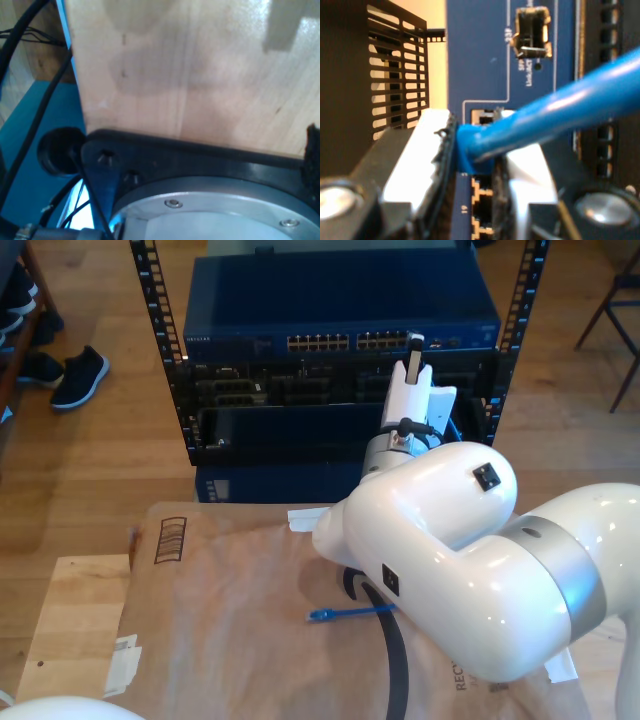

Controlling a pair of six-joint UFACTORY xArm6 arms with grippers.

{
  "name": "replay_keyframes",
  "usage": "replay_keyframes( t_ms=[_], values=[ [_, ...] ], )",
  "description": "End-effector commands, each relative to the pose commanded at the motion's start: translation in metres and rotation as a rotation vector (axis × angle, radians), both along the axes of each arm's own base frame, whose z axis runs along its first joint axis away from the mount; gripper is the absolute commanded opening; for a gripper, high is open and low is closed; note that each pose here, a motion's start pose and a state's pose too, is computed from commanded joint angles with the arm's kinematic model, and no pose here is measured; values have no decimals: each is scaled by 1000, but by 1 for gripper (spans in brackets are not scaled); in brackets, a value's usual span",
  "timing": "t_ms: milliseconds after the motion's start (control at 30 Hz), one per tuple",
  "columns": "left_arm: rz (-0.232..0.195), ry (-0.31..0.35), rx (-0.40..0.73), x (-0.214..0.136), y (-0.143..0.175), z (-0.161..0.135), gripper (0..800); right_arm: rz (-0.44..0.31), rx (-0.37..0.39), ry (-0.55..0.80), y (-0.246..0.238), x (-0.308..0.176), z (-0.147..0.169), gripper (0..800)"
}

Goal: Grab the cable and plug it in

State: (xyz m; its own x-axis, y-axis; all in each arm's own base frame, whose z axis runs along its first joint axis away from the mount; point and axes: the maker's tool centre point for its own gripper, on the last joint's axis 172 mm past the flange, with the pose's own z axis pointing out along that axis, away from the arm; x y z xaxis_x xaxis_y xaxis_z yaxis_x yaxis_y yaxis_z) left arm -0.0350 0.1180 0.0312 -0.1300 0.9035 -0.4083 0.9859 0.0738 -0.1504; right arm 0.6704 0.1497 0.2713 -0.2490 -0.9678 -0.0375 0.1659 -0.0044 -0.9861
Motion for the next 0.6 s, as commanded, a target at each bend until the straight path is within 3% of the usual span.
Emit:
replay_keyframes(
  t_ms=[600],
  values=[
    [2,0,0,0,0,0,798,-3,0,0,-1,3,-3,0]
  ],
)
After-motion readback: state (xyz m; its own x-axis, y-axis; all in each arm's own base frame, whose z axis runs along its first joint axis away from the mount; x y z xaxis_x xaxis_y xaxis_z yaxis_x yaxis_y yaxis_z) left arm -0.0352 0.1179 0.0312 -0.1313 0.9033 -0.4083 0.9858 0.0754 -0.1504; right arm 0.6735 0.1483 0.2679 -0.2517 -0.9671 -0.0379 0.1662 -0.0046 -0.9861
